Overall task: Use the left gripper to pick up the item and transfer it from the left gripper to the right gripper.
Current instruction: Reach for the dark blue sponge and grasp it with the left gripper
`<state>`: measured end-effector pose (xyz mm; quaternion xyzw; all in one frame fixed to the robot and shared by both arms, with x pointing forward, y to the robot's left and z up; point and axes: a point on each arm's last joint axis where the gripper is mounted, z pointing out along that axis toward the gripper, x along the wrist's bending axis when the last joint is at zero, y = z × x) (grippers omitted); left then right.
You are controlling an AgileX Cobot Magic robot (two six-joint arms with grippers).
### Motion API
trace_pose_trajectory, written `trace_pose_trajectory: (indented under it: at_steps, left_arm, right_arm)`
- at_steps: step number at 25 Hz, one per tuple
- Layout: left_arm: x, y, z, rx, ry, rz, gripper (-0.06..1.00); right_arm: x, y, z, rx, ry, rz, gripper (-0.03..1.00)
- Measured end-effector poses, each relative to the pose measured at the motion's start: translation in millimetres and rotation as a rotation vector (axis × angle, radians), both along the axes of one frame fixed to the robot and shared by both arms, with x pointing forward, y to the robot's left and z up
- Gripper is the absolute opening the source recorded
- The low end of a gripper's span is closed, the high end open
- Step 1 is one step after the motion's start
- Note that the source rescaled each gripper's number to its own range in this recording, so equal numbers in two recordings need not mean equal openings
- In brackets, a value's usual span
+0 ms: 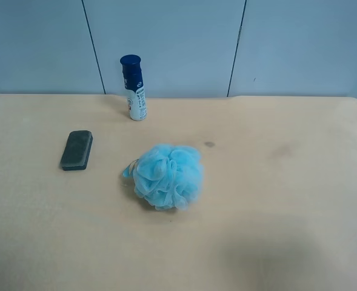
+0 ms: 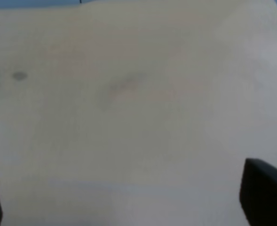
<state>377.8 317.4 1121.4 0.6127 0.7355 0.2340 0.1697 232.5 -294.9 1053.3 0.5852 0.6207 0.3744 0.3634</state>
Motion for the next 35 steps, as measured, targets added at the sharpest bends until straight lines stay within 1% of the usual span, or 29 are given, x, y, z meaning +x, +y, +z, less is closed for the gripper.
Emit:
trace_pose_trajectory:
  at_steps: [2, 5, 7, 9, 15, 19, 21, 26, 31, 35]
  left_arm:
    - [32.5, 0.9, -10.3, -0.01, 0.088, 0.001, 1.0]
    - [74.9, -0.4, -29.2, -0.052, 0.189, 0.006, 1.0]
    - [97.8, -3.3, -40.8, -0.083, 0.231, 0.003, 1.0]
    - [118.8, -10.6, -53.5, -0.09, 0.267, -0.014, 1.0]
    - [163.6, -50.7, -82.5, -0.074, 0.294, -0.078, 1.0]
    - [182.1, -75.3, -104.4, -0.077, 0.301, -0.113, 1.0]
    - [188.4, -83.1, -116.1, -0.082, 0.306, -0.118, 1.0]
    - [200.9, -88.4, -143.3, -0.091, 0.326, -0.096, 1.0]
    - [212.9, -91.6, -162.3, -0.111, 0.292, -0.08, 1.0]
    - [219.5, -93.3, -178.4, -0.119, 0.292, -0.065, 1.0]
  right_arm:
    - [0.0, 0.0, 0.0, 0.0, 0.0, 0.0, 1.0]
    - [0.0, 0.0, 0.0, 0.0, 0.0, 0.0, 1.0]
    - [0.0, 0.0, 0.0, 0.0, 0.0, 0.0, 1.0]
    - [0.0, 0.0, 0.0, 0.0, 0.0, 0.0, 1.0]
    - [0.0, 0.0, 0.0, 0.0, 0.0, 0.0, 1.0]
    - [0.0, 0.0, 0.0, 0.0, 0.0, 0.0, 1.0]
    - [0.0, 0.0, 0.0, 0.0, 0.0, 0.0, 1.0]
    - [0.0, 0.0, 0.0, 0.0, 0.0, 0.0, 1.0]
    - [0.0, 0.0, 0.0, 0.0, 0.0, 0.0, 1.0]
    - [0.0, 0.0, 0.0, 0.0, 0.0, 0.0, 1.0]
